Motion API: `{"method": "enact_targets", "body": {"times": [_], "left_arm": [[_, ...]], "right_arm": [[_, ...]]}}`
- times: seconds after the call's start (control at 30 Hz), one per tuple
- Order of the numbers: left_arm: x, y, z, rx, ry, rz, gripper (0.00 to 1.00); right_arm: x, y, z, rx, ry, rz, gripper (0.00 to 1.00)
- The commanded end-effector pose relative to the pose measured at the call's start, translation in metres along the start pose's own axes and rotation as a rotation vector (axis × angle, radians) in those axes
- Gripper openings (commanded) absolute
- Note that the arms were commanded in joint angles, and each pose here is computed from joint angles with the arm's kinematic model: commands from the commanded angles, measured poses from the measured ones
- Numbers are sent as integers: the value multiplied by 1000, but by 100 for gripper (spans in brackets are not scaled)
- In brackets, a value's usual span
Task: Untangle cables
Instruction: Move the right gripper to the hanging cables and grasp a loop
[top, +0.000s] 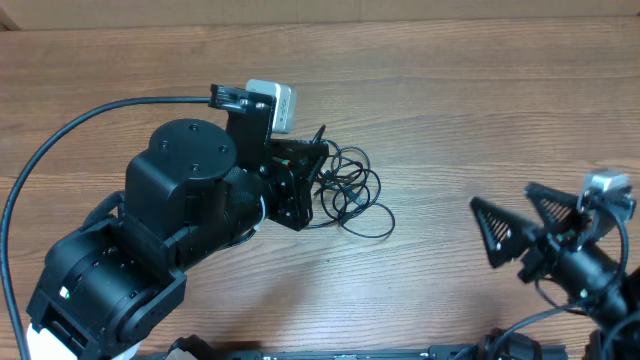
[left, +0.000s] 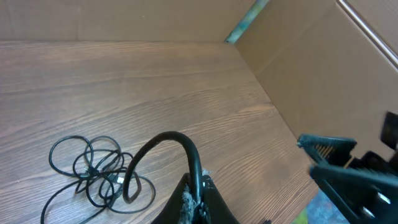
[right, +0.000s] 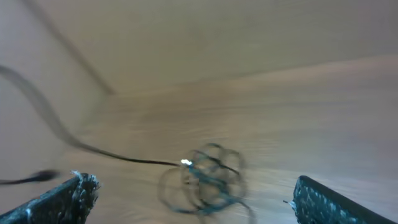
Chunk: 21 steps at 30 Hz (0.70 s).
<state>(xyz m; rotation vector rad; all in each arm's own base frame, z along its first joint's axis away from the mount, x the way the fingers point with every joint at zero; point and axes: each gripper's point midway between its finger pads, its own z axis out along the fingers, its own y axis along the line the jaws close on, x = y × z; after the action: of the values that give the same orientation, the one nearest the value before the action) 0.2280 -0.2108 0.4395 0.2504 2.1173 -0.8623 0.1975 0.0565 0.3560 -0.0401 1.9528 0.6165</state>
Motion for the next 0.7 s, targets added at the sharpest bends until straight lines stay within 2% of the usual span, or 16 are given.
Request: {"method": "enact_targets", "body": {"times": [0.0,0.1,0.17,0.2,0.33,0.47,0.6,0.67], "left_arm": [[-5,-1,-4,4,-22,-12,4],[-5,-1,-3,3,-20,-13,4],[-5,1,-1,-6,-22,-36,4],[-6,3,0,-19,-27,-46,4],[-6,5,3,-31,-24,-47,4],[-8,10,3,-58,-34,-47,4],[-8,19,2,-104,-42,-49,4],[-7,22,2,-120,-42,-49,4]], "right_arm": [[7,-44,10,191,95,-14,100],[26,-46,30,153,228,16,100],[48,-41,53,122,373,-12,100],[66,-27,69,79,489,-64,100],[116,21,99,-14,750,-301,100],[141,56,117,-73,806,-481,100],[145,85,131,-115,741,-571,100],[138,96,136,-134,689,-553,100]]}}
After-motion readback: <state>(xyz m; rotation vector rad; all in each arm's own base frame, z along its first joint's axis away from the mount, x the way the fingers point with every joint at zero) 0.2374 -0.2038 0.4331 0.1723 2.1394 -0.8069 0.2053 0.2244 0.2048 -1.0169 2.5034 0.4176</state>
